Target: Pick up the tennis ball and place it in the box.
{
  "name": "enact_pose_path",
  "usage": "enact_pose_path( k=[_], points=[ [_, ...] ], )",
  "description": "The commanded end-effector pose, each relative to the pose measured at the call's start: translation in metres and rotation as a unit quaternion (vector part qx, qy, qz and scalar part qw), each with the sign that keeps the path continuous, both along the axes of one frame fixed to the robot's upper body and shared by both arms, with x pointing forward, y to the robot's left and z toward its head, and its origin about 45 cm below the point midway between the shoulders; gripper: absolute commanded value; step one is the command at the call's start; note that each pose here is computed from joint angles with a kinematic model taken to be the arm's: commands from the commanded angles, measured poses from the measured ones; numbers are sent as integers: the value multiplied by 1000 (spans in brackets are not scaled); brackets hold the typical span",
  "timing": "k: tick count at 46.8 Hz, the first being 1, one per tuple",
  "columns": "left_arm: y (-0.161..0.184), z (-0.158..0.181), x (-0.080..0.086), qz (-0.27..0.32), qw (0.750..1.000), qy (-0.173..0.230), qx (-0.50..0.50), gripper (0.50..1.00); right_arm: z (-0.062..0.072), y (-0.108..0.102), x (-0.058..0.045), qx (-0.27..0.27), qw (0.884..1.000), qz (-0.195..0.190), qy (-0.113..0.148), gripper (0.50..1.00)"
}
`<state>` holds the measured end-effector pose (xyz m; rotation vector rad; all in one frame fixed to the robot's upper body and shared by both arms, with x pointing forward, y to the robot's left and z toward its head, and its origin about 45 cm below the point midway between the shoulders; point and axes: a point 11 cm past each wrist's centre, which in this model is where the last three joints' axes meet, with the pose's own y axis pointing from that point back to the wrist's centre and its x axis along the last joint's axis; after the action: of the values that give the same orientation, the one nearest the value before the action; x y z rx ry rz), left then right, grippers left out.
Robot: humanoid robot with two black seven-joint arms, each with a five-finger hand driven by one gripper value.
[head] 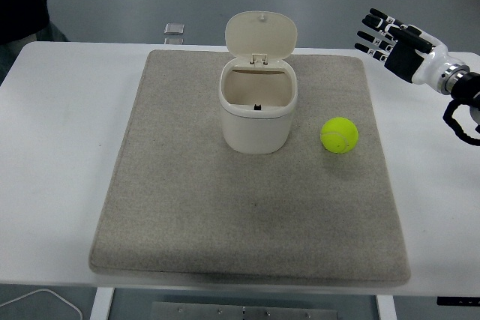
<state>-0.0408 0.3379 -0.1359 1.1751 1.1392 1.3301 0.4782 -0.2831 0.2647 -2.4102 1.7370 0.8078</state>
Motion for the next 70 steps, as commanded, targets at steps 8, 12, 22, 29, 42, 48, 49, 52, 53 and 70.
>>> enact_pose_path(
  k=[8,12,22,29,42,48,49,52,53,70],
  points=[
    [1,0,-1,1,1000,0,1,992,-3,3,-1,2,1000,2,3,934],
    [1,0,-1,1,1000,0,1,992,-3,3,0,2,1000,2,2,934],
    [0,0,1,0,1000,-1,0,992,-2,2,0,1,1000,1,2,934],
    [0,0,2,1,1000,-2,-1,992,-1,2,0,2,1000,0,-1,934],
    [0,0,2,1,1000,-2,-1,992,3,3,1,9,1000,2,-10,934],
    [0,0,1,1,1000,-1,-1,992,2,6,1,6,1000,2,-9,934],
    [0,0,1,1,1000,-1,-1,992,2,6,1,4,1000,3,-10,934],
    [0,0,2,1,1000,-2,-1,992,2,7,1,2,1000,5,-11,934],
    [0,0,2,1,1000,-2,-1,992,2,7,1,2,1000,6,-11,934],
    [0,0,2,1,1000,-2,-1,992,4,2,0,-9,1000,11,-17,934]
  ],
)
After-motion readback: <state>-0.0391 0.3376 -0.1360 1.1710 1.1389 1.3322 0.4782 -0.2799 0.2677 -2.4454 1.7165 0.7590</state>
